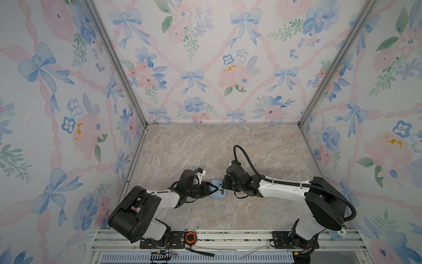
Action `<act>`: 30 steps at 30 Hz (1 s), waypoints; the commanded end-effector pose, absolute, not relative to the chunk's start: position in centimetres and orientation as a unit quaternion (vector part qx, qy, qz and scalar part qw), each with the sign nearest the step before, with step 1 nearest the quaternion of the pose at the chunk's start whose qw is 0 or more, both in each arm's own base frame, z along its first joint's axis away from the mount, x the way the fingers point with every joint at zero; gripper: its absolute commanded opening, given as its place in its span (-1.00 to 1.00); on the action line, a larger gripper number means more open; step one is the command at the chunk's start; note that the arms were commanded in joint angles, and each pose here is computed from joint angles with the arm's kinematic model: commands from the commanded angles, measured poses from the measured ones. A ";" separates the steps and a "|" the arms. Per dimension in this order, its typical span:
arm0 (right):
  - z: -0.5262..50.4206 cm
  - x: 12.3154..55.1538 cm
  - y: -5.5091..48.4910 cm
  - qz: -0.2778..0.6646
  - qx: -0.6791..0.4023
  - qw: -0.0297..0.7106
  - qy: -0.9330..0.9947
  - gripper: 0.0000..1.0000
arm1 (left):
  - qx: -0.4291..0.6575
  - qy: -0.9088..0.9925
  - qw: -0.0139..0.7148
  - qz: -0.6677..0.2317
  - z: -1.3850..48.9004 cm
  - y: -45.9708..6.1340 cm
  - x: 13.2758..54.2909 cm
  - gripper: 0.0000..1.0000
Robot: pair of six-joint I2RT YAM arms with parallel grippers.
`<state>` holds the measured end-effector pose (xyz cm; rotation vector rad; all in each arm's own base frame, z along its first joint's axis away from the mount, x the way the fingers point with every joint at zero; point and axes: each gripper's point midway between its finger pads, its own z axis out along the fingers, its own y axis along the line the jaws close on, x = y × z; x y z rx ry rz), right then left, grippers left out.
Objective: Insert the battery into the alarm
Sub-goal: Install the battery in the alarm.
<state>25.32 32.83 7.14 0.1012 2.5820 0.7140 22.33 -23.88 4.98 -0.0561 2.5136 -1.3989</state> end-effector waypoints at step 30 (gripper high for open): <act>7.6 20.2 33.0 0.233 0.026 0.145 0.961 -0.77 | -0.064 0.906 0.113 -0.403 1.2 -21.1 20.9 -1.00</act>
